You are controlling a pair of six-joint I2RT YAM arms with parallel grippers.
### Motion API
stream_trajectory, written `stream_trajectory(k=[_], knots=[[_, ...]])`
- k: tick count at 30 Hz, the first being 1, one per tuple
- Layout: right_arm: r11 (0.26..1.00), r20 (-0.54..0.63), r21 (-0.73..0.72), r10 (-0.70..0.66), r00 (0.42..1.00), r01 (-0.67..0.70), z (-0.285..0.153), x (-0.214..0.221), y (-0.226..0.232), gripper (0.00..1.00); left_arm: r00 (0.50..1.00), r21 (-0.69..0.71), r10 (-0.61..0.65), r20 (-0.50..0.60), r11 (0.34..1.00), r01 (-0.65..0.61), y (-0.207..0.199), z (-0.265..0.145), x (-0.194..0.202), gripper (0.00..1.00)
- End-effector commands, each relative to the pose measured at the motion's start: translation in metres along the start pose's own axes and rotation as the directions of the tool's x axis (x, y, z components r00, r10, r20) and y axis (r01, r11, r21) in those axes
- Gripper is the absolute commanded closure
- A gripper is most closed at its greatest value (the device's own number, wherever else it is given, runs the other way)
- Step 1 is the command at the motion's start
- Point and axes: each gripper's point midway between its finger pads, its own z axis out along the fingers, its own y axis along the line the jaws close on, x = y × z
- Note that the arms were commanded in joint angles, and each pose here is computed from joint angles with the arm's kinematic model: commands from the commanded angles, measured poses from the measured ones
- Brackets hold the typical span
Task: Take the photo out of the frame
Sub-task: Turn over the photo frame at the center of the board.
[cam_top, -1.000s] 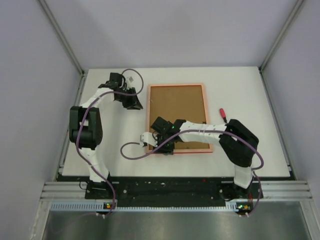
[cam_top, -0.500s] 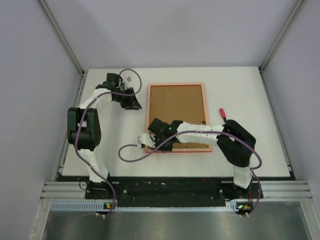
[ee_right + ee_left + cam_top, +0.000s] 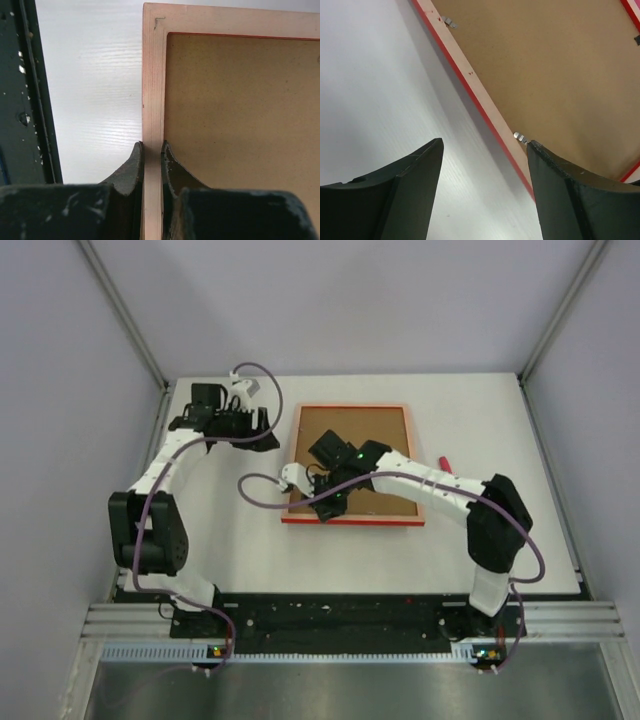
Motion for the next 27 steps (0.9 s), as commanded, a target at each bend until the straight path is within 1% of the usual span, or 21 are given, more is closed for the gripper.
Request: stream_trajectory(k=[1, 3, 6, 8, 10, 13, 15, 17, 18, 19, 22, 23, 24, 27], knots=[[1.000, 0.195, 0.002, -0.017, 0.981, 0.017, -0.060, -0.049, -0.003, 1.00, 0.954, -0.019, 0.268, 0.138, 0.963, -0.268, -0.003, -0.028, -0.031, 0.25], [1.000, 0.203, 0.003, -0.010, 0.979, 0.009, -0.064, -0.049, -0.006, 1.00, 0.940, -0.022, 0.301, 0.160, 0.953, -0.301, 0.000, -0.035, -0.032, 0.25], [1.000, 0.226, -0.008, 0.020, 0.974, -0.018, -0.070, -0.049, -0.012, 1.00, 0.926, 0.023, 0.313, 0.213, 0.945, -0.325, 0.001, -0.051, -0.030, 0.25], [0.999, 0.237, -0.018, 0.047, 0.970, -0.044, -0.073, -0.048, -0.019, 1.00, 0.895, 0.069, 0.361, 0.263, 0.918, -0.391, -0.007, -0.064, -0.025, 0.26], [0.998, 0.246, -0.021, 0.065, 0.967, -0.062, -0.075, -0.047, -0.026, 1.00, 0.838, 0.082, 0.456, 0.301, 0.863, -0.499, -0.021, -0.075, -0.016, 0.27], [0.995, 0.263, -0.040, 0.095, 0.960, -0.087, -0.079, -0.048, -0.033, 1.00, 0.754, 0.087, 0.572, 0.323, 0.775, -0.626, -0.035, -0.084, 0.004, 0.27], [0.994, 0.265, -0.049, 0.111, 0.958, -0.102, -0.079, -0.047, -0.037, 1.00, 0.742, 0.108, 0.602, 0.296, 0.751, -0.652, -0.038, -0.087, 0.018, 0.29], [0.992, 0.269, -0.058, 0.121, 0.955, -0.110, -0.079, -0.048, -0.039, 1.00, 0.690, 0.132, 0.663, 0.290, 0.687, -0.715, -0.045, -0.091, 0.039, 0.29], [0.991, 0.266, -0.061, 0.129, 0.955, -0.117, -0.077, -0.046, -0.041, 1.00, 0.646, 0.130, 0.705, 0.292, 0.640, -0.757, -0.048, -0.092, 0.047, 0.29], [0.990, 0.267, -0.064, 0.135, 0.954, -0.122, -0.077, -0.047, -0.043, 1.00, 0.615, 0.136, 0.733, 0.291, 0.604, -0.785, -0.052, -0.095, 0.054, 0.29], [0.985, 0.275, -0.093, 0.165, 0.947, -0.145, -0.074, -0.051, -0.047, 1.00, 0.544, 0.145, 0.797, 0.264, 0.524, -0.839, -0.058, -0.100, 0.074, 0.28], [0.983, 0.276, -0.103, 0.173, 0.945, -0.150, -0.072, -0.051, -0.048, 1.00, 0.530, 0.153, 0.809, 0.256, 0.507, -0.848, -0.059, -0.101, 0.080, 0.29], [0.982, 0.278, -0.110, 0.182, 0.943, -0.157, -0.071, -0.052, -0.049, 1.00, 0.494, 0.147, 0.834, 0.246, 0.472, -0.869, -0.060, -0.104, 0.085, 0.29], [0.976, 0.283, -0.132, 0.203, 0.937, -0.171, -0.068, -0.055, -0.051, 1.00, 0.427, 0.152, 0.879, 0.215, 0.401, -0.903, -0.061, -0.109, 0.101, 0.28]])
